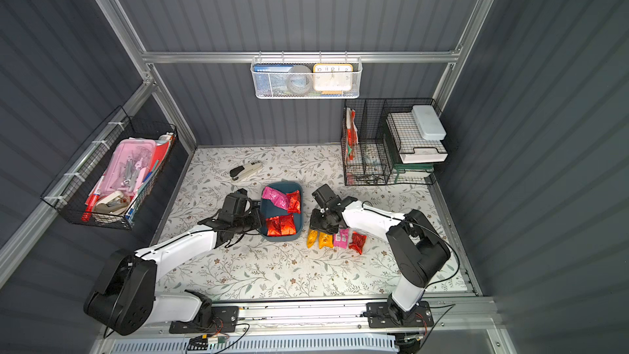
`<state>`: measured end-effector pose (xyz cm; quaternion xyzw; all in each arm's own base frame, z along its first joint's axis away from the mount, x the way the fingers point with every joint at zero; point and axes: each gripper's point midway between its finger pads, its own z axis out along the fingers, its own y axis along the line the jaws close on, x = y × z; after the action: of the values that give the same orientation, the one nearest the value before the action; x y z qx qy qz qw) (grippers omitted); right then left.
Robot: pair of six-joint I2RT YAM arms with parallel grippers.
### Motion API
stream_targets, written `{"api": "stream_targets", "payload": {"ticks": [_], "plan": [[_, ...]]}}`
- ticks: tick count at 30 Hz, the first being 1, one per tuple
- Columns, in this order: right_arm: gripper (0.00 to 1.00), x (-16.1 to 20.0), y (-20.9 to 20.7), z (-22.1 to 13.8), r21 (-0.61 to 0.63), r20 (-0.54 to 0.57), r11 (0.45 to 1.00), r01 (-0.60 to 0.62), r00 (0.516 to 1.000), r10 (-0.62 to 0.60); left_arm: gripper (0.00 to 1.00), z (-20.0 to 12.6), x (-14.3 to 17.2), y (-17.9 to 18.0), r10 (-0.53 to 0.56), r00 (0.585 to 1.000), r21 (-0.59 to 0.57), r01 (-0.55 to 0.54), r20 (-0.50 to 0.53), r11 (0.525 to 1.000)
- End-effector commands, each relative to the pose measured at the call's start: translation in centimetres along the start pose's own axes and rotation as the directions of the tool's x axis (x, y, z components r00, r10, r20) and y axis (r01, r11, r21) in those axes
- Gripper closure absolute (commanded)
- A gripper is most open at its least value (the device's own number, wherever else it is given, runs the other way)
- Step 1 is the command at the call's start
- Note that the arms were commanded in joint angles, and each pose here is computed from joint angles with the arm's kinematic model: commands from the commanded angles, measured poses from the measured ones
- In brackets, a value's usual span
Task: Take the tea bags out of the storage box
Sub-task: Place the tea bag at the center of the board, then pick up the tea bag from the storage box.
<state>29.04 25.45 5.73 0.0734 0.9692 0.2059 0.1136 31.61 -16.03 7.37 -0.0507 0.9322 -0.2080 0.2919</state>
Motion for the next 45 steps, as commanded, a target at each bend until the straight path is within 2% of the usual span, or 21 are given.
{"api": "stream_targets", "payload": {"ticks": [1, 5, 11, 20, 24, 29, 36, 40, 45], "plan": [[0.54, -0.7, -1.0, -2.4, 0.103, 0.044, 0.994, 0.038, 0.998, -0.042, 0.93, -0.5, -1.6, -1.0, 0.024, 0.998, 0.03, -0.026, 0.051, 0.999], [0.53, -1.8, 0.0, -4.1, 0.14, 0.103, 0.987, 0.076, 0.991, -0.091, 0.93, -0.5, -1.5, -1.0, 0.024, 0.998, 0.031, -0.026, 0.05, 0.999], [0.53, -2.7, 5.4, -5.3, 0.085, 0.157, 0.98, 0.177, 0.969, -0.189, 0.93, -0.5, -1.4, -1.1, 0.023, 0.999, 0.04, -0.025, 0.048, 0.999], [0.53, -3.1, 11.5, -1.3, 0.027, 0.111, 0.957, 0.29, 0.95, -0.291, 0.94, -0.5, -1.3, -1.2, 0.027, 0.999, 0.049, -0.029, 0.042, 0.998], [0.5, -4.6, 12.4, -0.2, 0.08, 0.116, 0.9, 0.429, 0.893, -0.436, 0.94, -0.6, -1.1, -1.1, 0.042, 0.998, 0.045, -0.044, 0.036, 0.998], [0.46, -5.4, 14.0, 1.5, 0.073, 0.136, 0.784, 0.616, 0.773, -0.62, 0.95, -0.5, -0.9, -1.2, 0.05, 0.998, 0.049, -0.051, 0.03, 0.997], [0.39, -6.9, 15.6, 3.3, 0.093, 0.191, 0.649, 0.755, 0.626, -0.756, 0.96, -0.5, -0.6, -1.1, 0.055, 0.998, 0.054, -0.056, 0.023, 0.997], [0.37, -7.5, 15.6, 4.3, 0.117, 0.172, 0.609, 0.784, 0.588, -0.79, 0.98, -0.5, -0.4, -1.2, 0.057, 0.998, 0.06, -0.058, 0.018, 0.997], [0.33, -8.4, 14.9, 5.4, 0.149, 0.169, 0.599, 0.787, 0.577, -0.799, 0.99, -0.5, -0.1, -1.2, 0.062, 0.998, 0.065, -0.062, 0.009, 0.996]]}}
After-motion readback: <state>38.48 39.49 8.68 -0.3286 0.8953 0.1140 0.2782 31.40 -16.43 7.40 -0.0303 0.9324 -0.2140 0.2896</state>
